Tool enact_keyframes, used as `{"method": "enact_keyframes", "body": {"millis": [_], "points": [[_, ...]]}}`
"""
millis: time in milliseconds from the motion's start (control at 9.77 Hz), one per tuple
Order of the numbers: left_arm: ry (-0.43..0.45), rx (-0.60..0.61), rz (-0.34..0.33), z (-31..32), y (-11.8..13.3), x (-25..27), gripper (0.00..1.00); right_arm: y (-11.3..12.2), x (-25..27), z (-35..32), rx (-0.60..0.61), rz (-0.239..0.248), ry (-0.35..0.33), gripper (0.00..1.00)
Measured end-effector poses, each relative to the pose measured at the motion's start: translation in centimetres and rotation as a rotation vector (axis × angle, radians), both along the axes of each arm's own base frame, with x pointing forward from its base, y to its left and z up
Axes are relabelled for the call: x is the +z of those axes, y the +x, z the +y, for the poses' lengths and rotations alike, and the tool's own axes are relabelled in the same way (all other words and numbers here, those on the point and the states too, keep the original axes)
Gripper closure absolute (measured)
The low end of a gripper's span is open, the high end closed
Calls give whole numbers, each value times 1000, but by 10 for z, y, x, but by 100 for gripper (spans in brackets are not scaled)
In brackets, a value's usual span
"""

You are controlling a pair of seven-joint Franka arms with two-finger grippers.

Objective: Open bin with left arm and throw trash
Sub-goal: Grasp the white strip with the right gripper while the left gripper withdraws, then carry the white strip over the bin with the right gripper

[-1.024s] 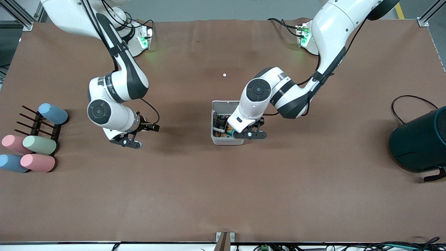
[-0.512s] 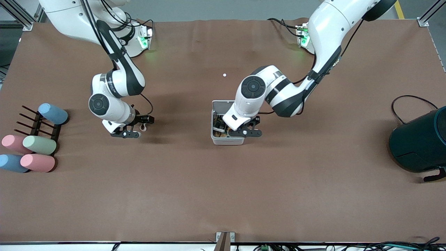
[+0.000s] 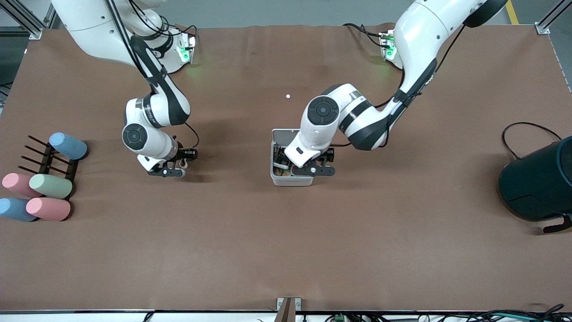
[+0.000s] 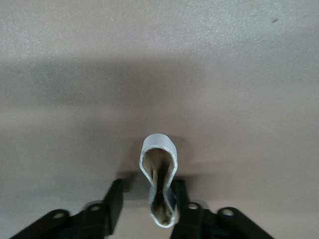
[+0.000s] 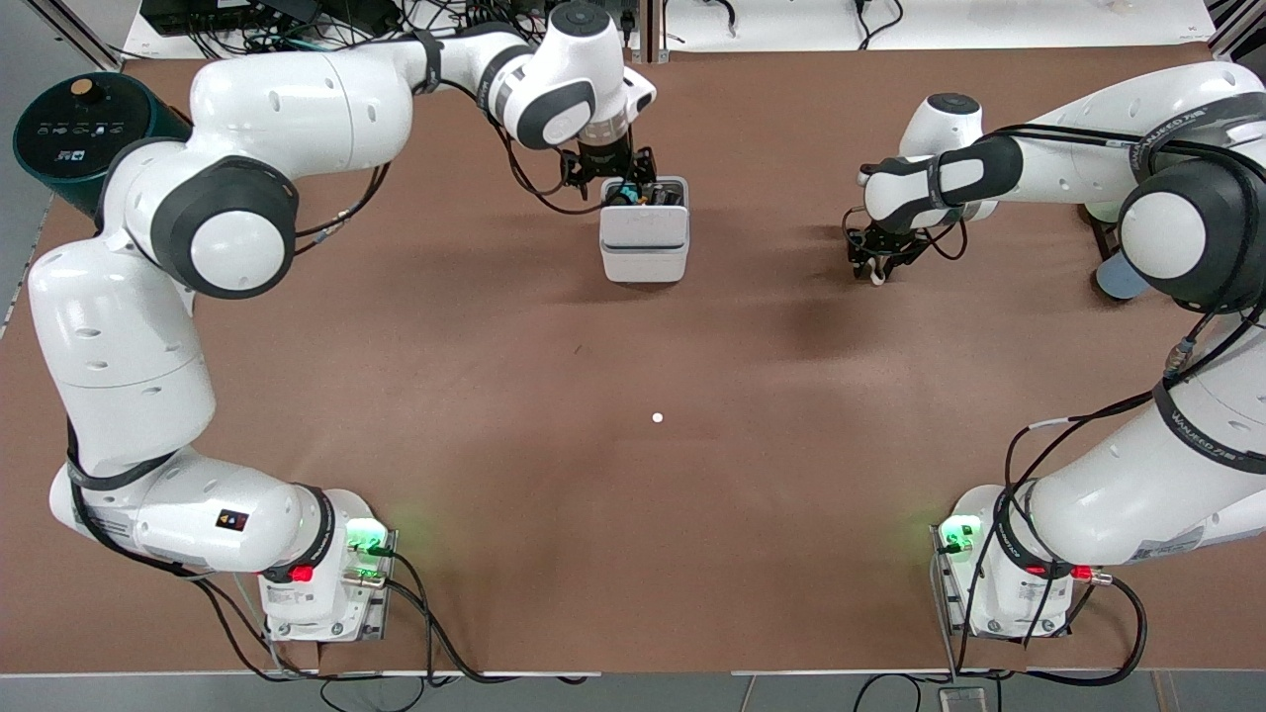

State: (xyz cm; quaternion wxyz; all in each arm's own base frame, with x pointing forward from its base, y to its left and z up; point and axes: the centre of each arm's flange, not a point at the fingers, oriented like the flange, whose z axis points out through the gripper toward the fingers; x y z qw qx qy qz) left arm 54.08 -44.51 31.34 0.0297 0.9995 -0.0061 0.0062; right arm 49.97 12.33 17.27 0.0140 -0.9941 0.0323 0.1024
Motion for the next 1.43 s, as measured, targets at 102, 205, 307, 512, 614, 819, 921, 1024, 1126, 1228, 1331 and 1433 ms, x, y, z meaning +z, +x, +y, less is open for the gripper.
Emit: {"method": "enact_keyframes", "body": {"millis": [102, 205, 307, 512, 614, 819, 921, 1024, 1126, 1228, 1331, 1433], "points": [[16, 37, -17, 21, 16, 25, 0, 2, 1, -4, -8, -3, 0, 75], [46, 95, -37, 56, 35, 64, 0, 6, 4, -5, -16, -13, 3, 90], [77, 156, -43, 95, 47, 106, 0, 14, 12, -2, -36, -23, 7, 94], [82, 226, -15, 169, 57, 178, 0, 40, 55, 31, -145, 4, -5, 94], [86, 215, -5, 198, 60, 202, 0, 56, 94, 63, -215, 16, -19, 94], [80, 158, 20, 241, 58, 235, 0, 72, 186, 149, -362, -28, 9, 94], [77, 119, 34, 260, 52, 254, 0, 69, 219, 192, -430, -58, 41, 94], [73, 94, 37, 291, 45, 276, 0, 61, 236, 231, -483, -73, 61, 94], [77, 73, 39, 328, 36, 299, 0, 55, 237, 268, -528, -82, 75, 94], [86, 69, 42, 359, 25, 316, 0, 51, 227, 298, -559, -97, 99, 94], [94, 80, 45, 379, 15, 324, 0, 49, 212, 319, -567, -110, 118, 94], [99, 75, 52, 391, 10, 323, 0, 47, 198, 332, -563, -113, 124, 94]]}}
